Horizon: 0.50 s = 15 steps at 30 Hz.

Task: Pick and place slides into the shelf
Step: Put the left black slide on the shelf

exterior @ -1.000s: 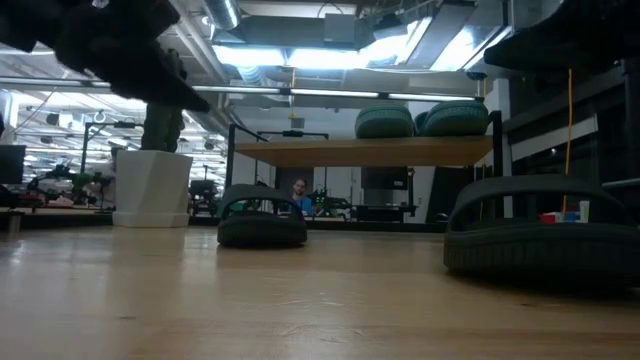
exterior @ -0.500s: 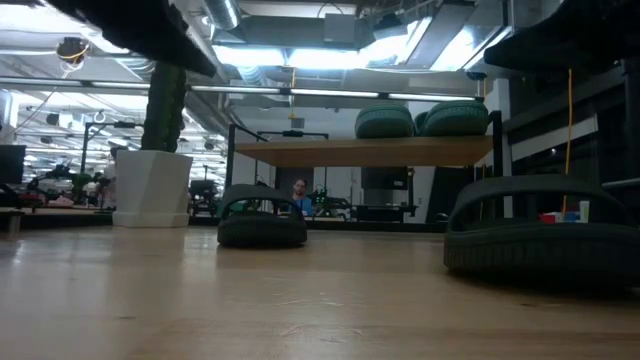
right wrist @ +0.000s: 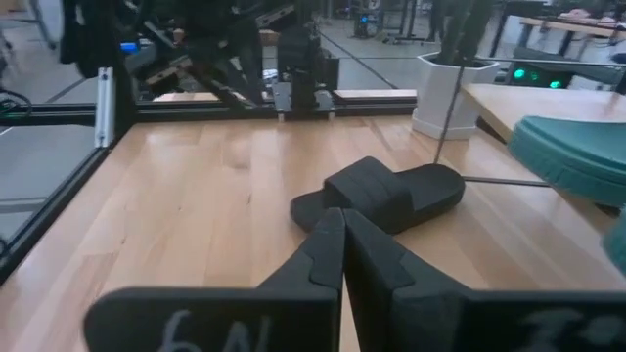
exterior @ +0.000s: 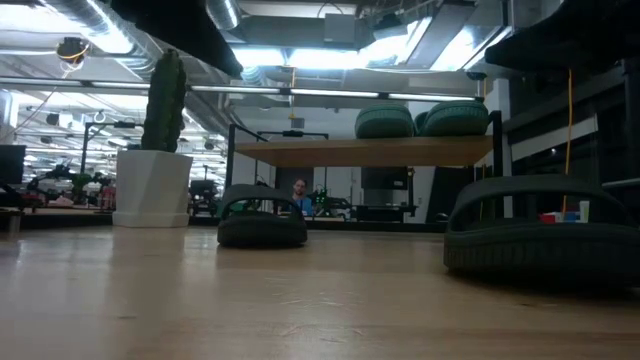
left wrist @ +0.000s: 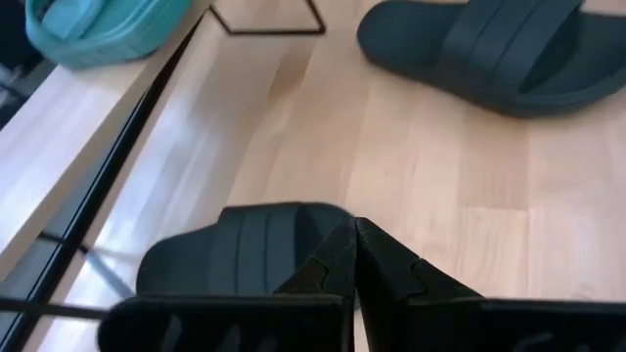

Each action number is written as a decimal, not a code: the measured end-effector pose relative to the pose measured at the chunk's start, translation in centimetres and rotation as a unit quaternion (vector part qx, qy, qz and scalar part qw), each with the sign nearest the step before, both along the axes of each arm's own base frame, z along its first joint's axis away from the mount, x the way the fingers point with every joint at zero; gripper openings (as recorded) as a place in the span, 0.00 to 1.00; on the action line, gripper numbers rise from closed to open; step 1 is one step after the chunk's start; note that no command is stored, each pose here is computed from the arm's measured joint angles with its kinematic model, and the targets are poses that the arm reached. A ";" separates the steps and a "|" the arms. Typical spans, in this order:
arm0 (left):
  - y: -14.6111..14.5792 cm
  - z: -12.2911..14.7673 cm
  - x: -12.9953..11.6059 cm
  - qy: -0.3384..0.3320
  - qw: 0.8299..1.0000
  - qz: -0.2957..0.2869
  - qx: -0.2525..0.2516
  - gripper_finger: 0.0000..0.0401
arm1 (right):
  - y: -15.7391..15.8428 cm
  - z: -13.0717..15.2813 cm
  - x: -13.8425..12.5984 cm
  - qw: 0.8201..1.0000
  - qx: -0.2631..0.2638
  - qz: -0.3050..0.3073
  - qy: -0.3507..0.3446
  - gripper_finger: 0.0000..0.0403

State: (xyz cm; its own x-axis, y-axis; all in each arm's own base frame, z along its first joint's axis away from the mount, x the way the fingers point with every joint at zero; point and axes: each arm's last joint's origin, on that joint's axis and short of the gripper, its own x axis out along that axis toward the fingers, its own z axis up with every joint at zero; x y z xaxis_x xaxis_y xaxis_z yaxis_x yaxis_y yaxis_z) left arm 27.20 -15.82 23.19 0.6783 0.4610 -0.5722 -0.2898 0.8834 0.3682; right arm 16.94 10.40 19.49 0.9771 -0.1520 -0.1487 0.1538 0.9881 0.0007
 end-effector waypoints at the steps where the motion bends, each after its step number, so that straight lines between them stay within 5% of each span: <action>1: -0.2 -0.1 0.3 0.005 1.000 0.008 0.002 0.00 | 0.0 0.0 0.0 1.000 0.001 0.007 0.001 0.03; 15: -2.0 0.3 3.4 0.061 0.991 0.116 0.005 0.00 | 0.1 -0.2 -0.1 0.998 -0.047 0.024 0.016 0.03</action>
